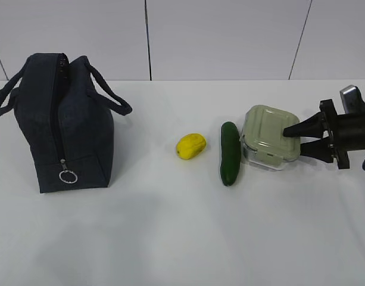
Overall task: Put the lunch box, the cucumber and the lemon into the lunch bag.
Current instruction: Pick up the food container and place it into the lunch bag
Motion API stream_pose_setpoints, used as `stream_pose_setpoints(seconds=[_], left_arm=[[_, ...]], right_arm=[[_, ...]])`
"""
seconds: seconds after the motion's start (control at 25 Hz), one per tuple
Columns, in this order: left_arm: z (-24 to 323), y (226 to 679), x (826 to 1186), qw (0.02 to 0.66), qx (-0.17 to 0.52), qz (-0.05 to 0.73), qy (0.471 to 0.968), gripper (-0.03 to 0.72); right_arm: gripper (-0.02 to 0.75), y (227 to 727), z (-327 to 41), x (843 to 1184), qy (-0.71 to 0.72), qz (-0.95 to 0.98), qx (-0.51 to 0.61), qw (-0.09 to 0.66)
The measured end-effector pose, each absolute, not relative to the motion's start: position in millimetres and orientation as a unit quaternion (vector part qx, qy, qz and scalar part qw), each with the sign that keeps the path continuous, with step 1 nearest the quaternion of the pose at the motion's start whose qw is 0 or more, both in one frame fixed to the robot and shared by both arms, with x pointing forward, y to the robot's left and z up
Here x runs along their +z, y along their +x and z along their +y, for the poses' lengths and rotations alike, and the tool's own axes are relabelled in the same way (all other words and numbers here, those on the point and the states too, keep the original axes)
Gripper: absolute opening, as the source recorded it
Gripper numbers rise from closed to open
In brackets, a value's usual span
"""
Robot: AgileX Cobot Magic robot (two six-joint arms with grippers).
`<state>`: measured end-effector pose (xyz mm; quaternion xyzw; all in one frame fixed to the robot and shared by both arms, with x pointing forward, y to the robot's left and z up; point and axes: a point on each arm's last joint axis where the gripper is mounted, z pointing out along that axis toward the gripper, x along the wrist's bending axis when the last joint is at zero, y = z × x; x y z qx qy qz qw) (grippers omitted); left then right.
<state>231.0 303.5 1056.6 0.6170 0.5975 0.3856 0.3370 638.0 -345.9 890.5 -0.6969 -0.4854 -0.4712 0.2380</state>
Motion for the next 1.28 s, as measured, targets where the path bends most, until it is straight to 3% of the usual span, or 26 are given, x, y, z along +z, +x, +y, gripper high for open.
stream_pose_setpoints(seconds=[0.4,0.8,1.28], left_arm=[[303,234,1066,0.348,0.395,0.591,0.611,0.231],[300,276,1091,0.367,0.370,0.595,0.612,0.231],[291,338,1099,0.366,0.266,0.637,0.624,0.235]], right_arm=[[0.368,643,-347,911,-0.686,-0.487,-0.493,0.219],[0.368,654,-321,923,-0.668,-0.503,-0.497,0.232],[0.367,676,-284,953,-0.636,-0.528,-0.509,0.240]])
